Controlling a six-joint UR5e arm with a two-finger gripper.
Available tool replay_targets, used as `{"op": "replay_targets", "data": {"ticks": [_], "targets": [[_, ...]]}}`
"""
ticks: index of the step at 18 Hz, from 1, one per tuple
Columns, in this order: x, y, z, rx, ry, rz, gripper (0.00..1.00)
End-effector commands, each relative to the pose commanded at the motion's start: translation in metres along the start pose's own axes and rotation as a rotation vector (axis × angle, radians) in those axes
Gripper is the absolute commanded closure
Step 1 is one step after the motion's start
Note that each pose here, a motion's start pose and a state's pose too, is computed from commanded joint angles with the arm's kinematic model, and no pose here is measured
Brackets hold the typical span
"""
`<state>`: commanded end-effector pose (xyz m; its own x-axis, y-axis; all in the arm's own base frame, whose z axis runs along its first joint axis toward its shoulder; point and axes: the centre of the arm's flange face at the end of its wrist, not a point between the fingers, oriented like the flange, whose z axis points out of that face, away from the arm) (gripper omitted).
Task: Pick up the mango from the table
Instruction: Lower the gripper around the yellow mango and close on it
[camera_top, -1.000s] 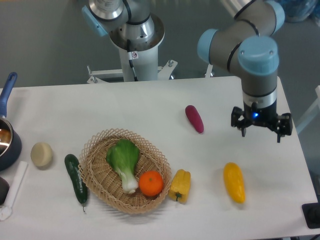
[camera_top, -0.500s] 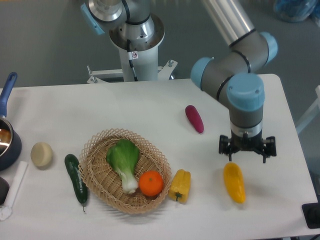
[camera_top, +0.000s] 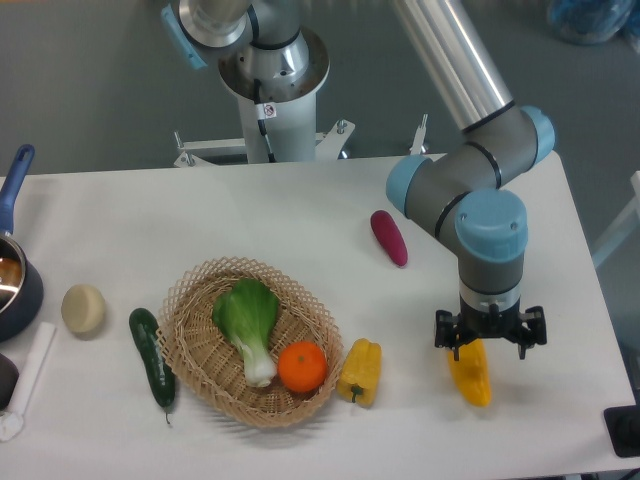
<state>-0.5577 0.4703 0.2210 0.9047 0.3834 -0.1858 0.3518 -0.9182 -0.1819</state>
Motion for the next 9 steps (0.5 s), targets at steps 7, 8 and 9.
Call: {"op": "replay_targets", "data": {"ticks": [7,8,9], "targets": [[0.0043,0.0029,0.0062,-0.010,0.012,-0.004,0.00],[0.0045,0.0030,0.0073,-0.011,0.013,-0.004,0.00],[0.0045,0.0030,0.0073,-0.011,0.013,-0.003,0.00]]}}
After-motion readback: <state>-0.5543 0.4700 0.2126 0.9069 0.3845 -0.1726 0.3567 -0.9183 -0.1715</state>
